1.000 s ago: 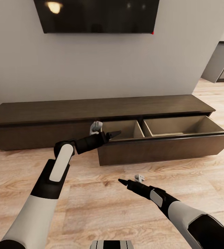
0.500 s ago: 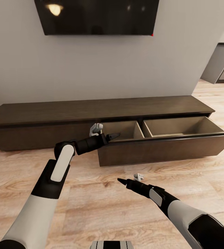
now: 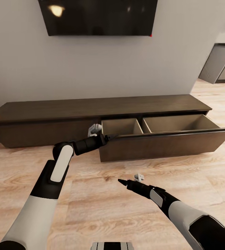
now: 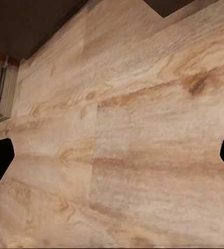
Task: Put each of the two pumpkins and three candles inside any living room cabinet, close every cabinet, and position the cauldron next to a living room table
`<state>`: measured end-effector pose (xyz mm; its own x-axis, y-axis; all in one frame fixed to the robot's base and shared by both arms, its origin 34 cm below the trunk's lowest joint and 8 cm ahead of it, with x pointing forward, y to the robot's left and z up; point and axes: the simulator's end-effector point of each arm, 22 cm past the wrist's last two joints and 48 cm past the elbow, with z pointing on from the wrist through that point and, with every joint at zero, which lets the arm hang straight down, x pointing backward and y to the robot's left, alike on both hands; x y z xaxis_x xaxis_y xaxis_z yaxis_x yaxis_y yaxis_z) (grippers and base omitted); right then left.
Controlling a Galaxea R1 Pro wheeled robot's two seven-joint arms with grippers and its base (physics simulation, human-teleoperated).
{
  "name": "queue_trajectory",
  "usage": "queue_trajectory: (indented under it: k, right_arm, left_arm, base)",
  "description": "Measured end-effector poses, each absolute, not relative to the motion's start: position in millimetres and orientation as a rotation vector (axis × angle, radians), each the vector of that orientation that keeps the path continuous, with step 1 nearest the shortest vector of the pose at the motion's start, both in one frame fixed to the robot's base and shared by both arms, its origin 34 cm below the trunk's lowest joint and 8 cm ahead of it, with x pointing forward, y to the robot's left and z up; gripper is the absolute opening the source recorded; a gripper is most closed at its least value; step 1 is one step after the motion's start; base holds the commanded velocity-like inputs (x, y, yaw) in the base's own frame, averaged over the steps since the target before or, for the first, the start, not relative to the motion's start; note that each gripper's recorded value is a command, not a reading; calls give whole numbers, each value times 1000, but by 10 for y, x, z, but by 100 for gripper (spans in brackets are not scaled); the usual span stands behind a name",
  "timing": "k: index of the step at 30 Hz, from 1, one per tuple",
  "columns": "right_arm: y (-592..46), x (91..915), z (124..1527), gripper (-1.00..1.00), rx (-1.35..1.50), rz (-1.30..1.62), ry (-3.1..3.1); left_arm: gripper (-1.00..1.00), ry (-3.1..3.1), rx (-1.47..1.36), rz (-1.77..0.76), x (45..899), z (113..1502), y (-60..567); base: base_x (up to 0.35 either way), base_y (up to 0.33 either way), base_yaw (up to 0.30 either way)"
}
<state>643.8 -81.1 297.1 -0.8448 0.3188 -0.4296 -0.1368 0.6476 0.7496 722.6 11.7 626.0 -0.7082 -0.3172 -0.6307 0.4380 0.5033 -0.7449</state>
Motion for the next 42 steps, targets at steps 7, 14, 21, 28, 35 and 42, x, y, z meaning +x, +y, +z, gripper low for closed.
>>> queue_trajectory:
  k: [7,14,21,28,35,42]
  right_arm:
    - [-802,6412,2984,100,92,1106,2340]
    - [-797,6385,2982,100,51,1094,2351]
    - [-798,6381,2981,100,46,1091,2353]
    - [-799,6446,3175,100,25,1081,2324]
    - [-800,6513,3402,100,4,1072,2290]
    - [-799,6573,3636,100,-18,1062,2254]
  left_arm:
    - [100,1986,103,-1266,7217,6301,118]
    - [100,2011,76,-1242,7251,6225,171]
    - [100,2016,59,-1232,7276,6203,212]
    - [100,2030,48,-1159,7291,6298,329]
    - [100,2101,26,-1028,7286,6289,522]
    - [100,2132,-20,-915,7325,6325,975]
  base:
    - [-301,0,7]
    - [-150,0,18]
    - [-20,0,2]
    - [-3,0,0]
    - [0,0,15]
    - [0,0,69]
